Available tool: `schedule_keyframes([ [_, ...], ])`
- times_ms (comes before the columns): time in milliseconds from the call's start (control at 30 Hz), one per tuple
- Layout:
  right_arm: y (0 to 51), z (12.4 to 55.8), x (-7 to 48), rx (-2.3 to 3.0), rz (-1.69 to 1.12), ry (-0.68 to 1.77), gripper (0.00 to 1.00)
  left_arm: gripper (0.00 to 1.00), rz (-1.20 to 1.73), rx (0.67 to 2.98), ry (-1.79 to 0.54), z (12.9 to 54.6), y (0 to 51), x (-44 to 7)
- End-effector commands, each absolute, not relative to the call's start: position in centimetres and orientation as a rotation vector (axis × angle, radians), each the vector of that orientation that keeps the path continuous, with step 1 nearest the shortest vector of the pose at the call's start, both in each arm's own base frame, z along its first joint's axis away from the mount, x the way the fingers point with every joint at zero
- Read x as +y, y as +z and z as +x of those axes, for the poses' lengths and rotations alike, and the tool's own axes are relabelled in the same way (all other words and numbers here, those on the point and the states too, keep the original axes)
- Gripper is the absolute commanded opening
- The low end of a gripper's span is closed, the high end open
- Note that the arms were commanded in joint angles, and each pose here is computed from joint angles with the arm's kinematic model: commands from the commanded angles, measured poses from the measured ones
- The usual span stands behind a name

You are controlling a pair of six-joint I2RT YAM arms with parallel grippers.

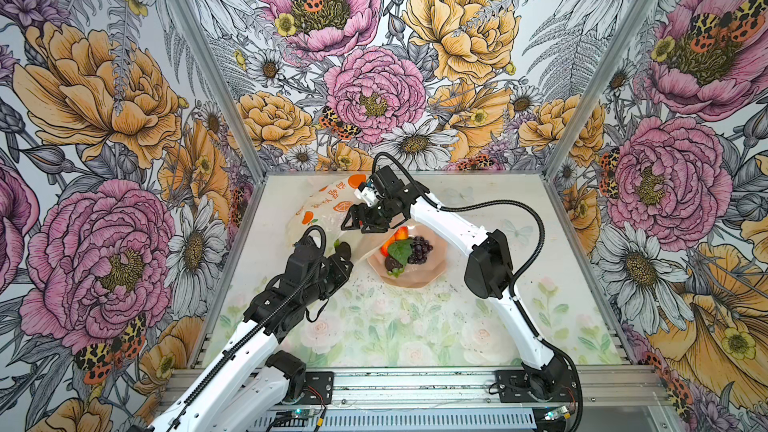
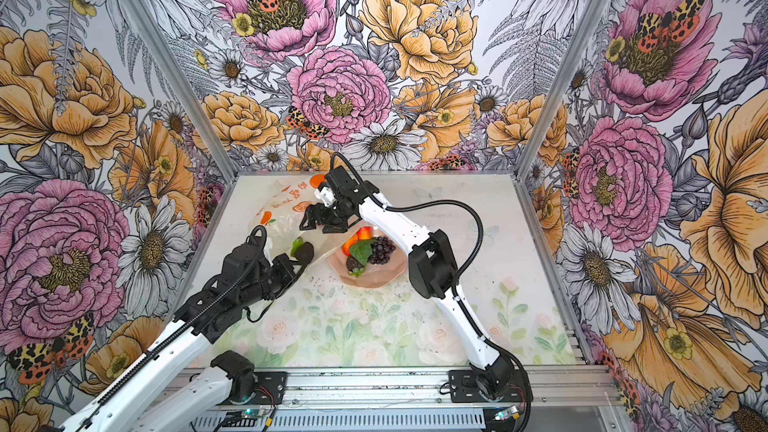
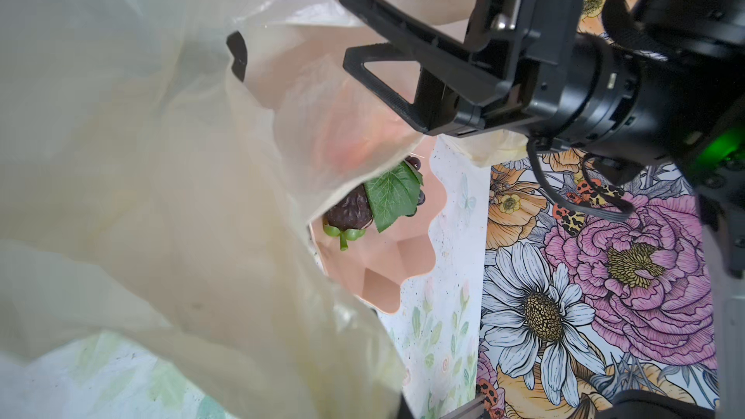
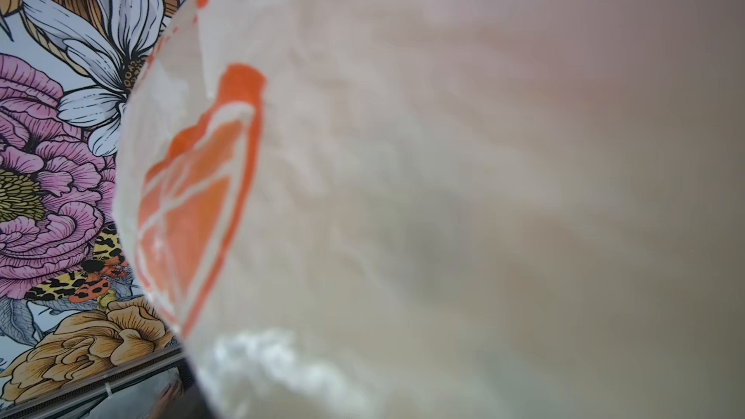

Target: Place the fruits into the plastic bag

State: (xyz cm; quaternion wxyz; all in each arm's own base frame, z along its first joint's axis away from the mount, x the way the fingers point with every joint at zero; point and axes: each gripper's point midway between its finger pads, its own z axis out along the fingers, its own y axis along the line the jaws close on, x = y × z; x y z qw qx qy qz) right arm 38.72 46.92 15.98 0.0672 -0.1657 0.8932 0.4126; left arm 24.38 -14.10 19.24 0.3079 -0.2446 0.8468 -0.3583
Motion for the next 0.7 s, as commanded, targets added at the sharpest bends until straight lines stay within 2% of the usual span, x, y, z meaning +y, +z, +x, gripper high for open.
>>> schedule_keyframes([
  [0,19.8,38.6,47.4,2.605,-0.52,1.291,0.84,0.0,-0.629,2.198,-0.972,24.7,20.9,-14.3],
  [133,24.0,38.5,45.0,2.52,-0.538,1.235,0.84,0.0,-0.641,2.182,-0.957,24.7,20.7,-13.7],
  [267,27.4,38.1,40.0,2.466,-0.519,1.107,0.84,0.0,-0.656,2.173,-0.967,24.9,20.6,-13.4],
  [400,27.4,36.9,33.9,2.488,-0.459,0.955,0.85,0.0,-0.663,2.165,-0.961,25.2,20.7,-13.1],
  [500,25.2,35.5,30.1,2.552,-0.415,0.88,0.87,0.0,-0.668,2.159,-0.965,25.4,20.8,-13.0],
  [667,21.1,32.2,28.2,2.63,-0.521,0.813,0.87,0.0,-0.657,2.161,-0.969,25.8,21.2,-13.2],
])
